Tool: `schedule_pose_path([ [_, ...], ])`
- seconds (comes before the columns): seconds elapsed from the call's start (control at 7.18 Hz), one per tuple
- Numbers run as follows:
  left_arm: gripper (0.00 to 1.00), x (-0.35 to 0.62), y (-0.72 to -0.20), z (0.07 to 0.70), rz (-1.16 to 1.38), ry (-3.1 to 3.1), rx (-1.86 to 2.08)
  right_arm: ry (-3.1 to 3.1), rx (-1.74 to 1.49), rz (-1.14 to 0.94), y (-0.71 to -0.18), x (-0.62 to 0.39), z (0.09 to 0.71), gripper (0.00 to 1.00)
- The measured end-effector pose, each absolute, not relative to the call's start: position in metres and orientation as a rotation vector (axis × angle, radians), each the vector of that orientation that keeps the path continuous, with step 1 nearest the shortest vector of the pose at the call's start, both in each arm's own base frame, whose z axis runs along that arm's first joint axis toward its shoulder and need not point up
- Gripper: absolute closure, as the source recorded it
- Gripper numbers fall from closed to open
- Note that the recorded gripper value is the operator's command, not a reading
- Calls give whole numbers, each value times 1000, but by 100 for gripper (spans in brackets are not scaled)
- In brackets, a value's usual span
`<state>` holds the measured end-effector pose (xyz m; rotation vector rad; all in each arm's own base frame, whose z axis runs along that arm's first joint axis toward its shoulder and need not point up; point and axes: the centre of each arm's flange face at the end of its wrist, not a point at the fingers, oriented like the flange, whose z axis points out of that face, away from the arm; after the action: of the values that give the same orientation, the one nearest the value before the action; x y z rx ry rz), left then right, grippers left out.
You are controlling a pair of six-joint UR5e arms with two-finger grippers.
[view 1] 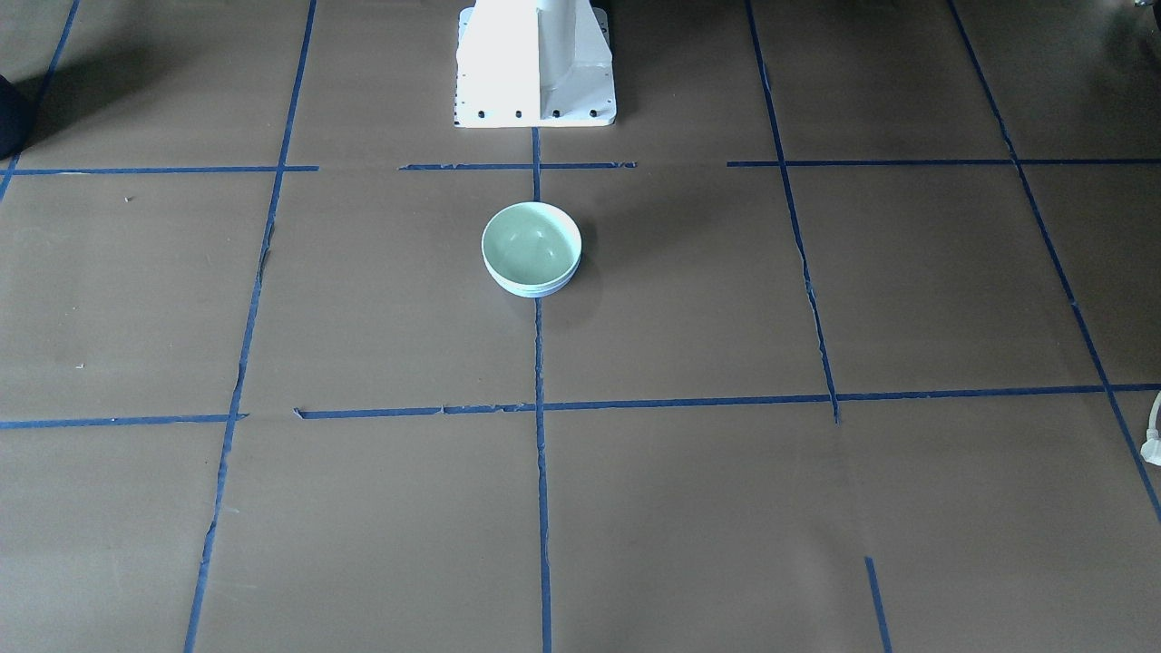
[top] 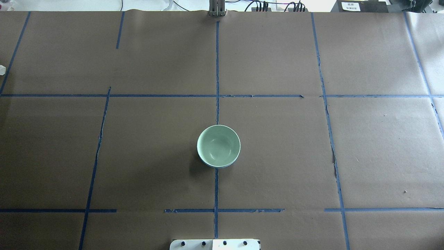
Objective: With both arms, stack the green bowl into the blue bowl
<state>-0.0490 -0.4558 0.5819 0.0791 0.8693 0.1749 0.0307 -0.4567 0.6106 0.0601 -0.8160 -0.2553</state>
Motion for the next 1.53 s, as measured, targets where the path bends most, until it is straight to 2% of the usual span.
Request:
schedule_pose_path([
  [1.53,0,-48,-460,580,180,861,82,-819,38,-271,-458,15,611,0],
])
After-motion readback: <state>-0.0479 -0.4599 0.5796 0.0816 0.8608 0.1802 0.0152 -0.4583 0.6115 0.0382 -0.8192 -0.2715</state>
